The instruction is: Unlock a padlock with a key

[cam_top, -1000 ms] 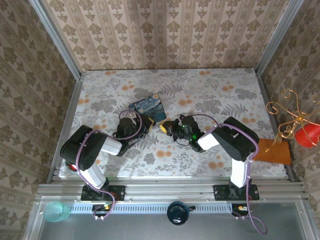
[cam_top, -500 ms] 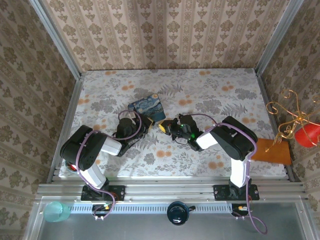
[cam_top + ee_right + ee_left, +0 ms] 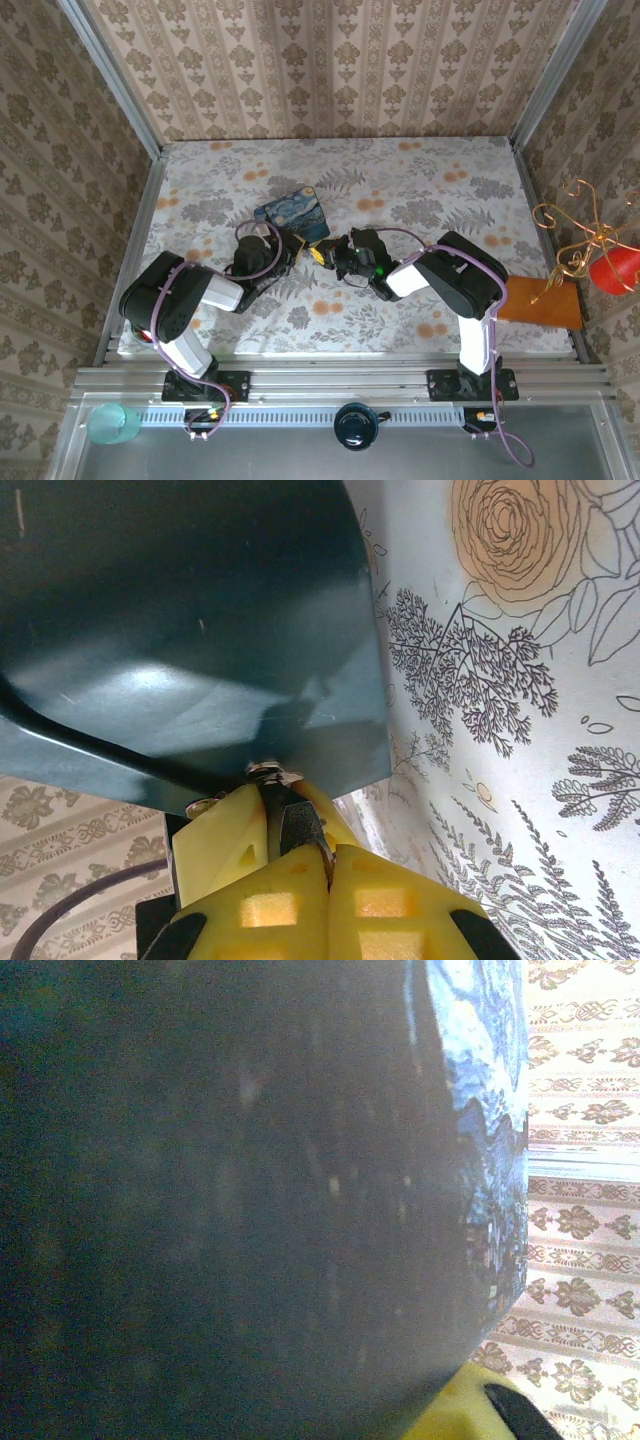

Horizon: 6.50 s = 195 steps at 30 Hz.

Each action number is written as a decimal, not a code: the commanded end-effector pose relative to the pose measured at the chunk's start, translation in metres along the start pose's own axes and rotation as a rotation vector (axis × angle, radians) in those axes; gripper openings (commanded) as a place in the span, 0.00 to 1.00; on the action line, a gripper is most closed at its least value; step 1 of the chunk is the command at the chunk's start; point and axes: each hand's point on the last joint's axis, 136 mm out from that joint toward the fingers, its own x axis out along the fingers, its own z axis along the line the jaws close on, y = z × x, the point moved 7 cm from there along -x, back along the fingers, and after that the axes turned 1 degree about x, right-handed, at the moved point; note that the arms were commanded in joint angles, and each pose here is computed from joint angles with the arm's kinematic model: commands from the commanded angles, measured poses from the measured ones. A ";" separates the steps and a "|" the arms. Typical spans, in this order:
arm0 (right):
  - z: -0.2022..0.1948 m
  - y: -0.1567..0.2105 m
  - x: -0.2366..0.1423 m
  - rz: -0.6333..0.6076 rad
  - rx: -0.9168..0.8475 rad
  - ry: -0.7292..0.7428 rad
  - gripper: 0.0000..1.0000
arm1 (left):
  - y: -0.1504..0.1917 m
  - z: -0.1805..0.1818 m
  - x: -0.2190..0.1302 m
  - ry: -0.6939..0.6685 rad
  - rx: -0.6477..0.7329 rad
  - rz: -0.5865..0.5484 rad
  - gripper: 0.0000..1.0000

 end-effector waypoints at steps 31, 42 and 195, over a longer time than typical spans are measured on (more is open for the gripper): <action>0.030 0.012 -0.040 0.161 -1.001 0.337 0.40 | -0.002 -0.004 -0.012 -0.087 0.105 0.046 0.06; 0.030 0.054 -0.039 0.058 -1.725 0.227 0.40 | -0.004 -0.008 -0.025 -0.126 0.127 0.050 0.05; -0.035 0.020 -0.011 0.099 -1.051 0.264 0.19 | -0.031 -0.026 -0.074 -0.426 0.570 0.028 0.73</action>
